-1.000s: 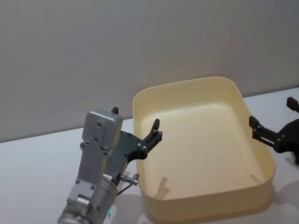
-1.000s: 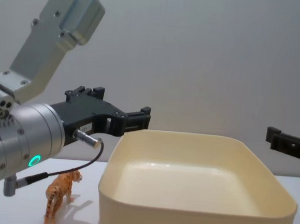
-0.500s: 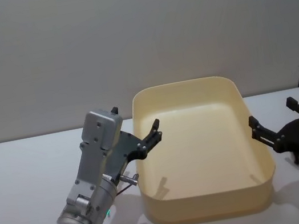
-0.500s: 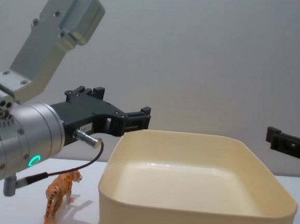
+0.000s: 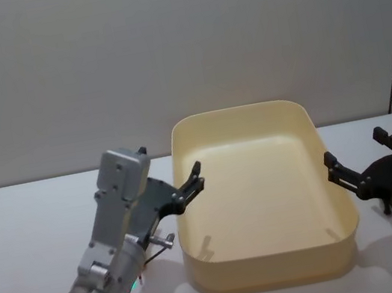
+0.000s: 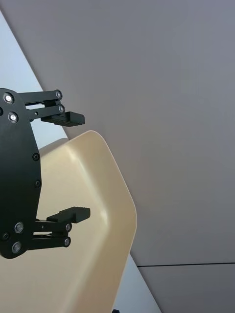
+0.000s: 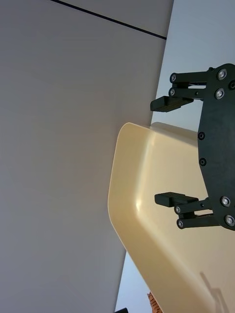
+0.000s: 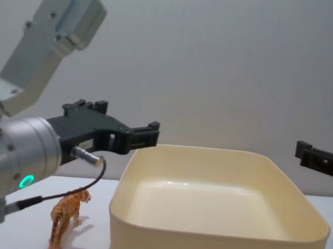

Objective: Pick up the toy alternately with two hands and place it into the central storage box.

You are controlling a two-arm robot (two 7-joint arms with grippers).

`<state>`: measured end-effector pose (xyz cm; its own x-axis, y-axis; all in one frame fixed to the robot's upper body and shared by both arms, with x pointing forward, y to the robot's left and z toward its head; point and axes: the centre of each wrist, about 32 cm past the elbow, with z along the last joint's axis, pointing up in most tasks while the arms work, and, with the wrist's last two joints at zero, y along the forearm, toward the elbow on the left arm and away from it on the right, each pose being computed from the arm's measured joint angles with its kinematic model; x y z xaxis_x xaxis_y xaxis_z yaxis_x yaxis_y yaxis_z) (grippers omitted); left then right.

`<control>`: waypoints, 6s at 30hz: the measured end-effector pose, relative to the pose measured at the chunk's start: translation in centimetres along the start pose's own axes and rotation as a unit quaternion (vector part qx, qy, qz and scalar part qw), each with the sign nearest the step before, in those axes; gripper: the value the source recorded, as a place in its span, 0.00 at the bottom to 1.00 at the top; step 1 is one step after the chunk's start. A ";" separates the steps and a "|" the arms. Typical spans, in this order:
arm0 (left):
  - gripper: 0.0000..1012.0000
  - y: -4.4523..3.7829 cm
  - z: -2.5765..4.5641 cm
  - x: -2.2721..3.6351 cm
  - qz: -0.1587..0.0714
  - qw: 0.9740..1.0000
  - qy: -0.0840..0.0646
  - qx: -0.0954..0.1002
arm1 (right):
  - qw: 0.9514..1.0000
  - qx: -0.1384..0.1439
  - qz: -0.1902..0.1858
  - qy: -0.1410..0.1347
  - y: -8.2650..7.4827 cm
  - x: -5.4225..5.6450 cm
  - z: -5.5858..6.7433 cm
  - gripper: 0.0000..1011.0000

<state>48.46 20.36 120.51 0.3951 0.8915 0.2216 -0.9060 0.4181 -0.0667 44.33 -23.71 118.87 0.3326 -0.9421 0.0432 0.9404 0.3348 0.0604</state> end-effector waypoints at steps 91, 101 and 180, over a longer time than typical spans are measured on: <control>0.99 3.21 -2.92 7.32 -0.039 0.983 0.053 0.174 | 1.000 0.000 0.000 0.000 0.0 0.0 0.0 0.99; 0.99 1.85 -2.74 7.66 -0.048 0.978 0.058 0.194 | 1.000 0.000 0.000 0.000 0.0 0.0 0.0 0.99; 0.29 -2.32 1.29 10.25 -0.037 0.978 0.035 0.200 | 1.000 0.000 0.000 0.000 0.0 0.0 0.0 0.99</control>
<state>54.41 28.30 124.20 0.4581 0.8774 0.1425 -0.8560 0.3922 0.3368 44.33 -23.71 118.87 0.3326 -0.9421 0.0433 0.9404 0.3347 0.0603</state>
